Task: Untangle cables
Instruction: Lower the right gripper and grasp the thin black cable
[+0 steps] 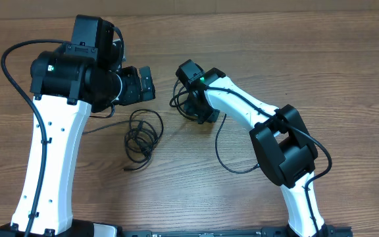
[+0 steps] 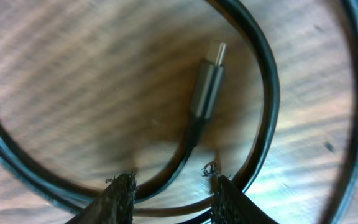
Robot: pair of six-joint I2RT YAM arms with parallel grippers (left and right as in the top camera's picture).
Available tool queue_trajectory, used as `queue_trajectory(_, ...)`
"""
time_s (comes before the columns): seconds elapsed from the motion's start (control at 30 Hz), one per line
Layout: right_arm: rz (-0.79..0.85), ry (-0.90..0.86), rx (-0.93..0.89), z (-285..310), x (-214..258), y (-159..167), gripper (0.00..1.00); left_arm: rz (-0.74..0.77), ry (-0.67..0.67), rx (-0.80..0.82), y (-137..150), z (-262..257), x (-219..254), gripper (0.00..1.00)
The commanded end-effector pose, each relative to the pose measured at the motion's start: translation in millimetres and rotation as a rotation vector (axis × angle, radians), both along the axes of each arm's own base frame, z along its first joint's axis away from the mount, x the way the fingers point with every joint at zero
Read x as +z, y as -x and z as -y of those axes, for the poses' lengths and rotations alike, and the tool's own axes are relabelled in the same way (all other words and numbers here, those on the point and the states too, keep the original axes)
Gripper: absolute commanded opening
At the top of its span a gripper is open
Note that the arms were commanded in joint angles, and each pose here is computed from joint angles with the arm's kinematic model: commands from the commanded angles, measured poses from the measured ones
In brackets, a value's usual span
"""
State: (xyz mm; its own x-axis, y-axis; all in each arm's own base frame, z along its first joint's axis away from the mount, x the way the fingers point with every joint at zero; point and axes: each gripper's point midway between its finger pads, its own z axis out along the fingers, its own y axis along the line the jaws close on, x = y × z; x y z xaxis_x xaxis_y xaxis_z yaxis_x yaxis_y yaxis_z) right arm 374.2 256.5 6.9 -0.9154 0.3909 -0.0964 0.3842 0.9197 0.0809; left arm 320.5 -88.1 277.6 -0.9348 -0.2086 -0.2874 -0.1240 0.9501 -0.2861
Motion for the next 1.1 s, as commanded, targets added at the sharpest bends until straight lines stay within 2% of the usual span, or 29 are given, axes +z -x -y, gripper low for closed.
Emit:
queue_trajectory(0.0,-0.036,0.033,-0.017,9.4,-6.4,7.1,0.40,-0.009,0.006,-0.015,-0.9,3.2,-3.2,1.00)
queue_trajectory(0.17,-0.060,0.051,-0.001,13.6,1.1,12.7,0.43,-0.009,0.006,-0.015,-0.8,3.1,-3.2,1.00)
queue_trajectory(0.33,-0.017,0.029,0.053,10.3,37.2,6.6,0.47,-0.007,0.007,-0.014,-1.4,3.3,-3.0,1.00)
queue_trajectory(0.5,0.057,-0.022,0.153,0.5,72.6,-2.1,0.59,-0.005,0.007,-0.015,-1.8,3.3,-2.8,1.00)
queue_trajectory(0.57,0.062,-0.021,0.164,0.6,74.0,-2.6,0.65,-0.005,0.007,-0.015,-1.9,3.4,-2.8,1.00)
queue_trajectory(0.77,0.037,-0.006,0.206,1.7,52.3,3.4,0.66,-0.005,0.007,-0.014,-1.7,3.4,-2.9,0.99)
queue_trajectory(0.93,0.022,-0.114,0.503,-32.7,42.2,19.7,0.66,-0.004,0.007,-0.014,-2.0,3.4,-2.8,1.00)
queue_trajectory(1.07,0.031,-0.110,0.708,-43.4,42.3,30.5,0.66,-0.004,0.008,-0.014,-2.1,3.4,-2.7,0.99)
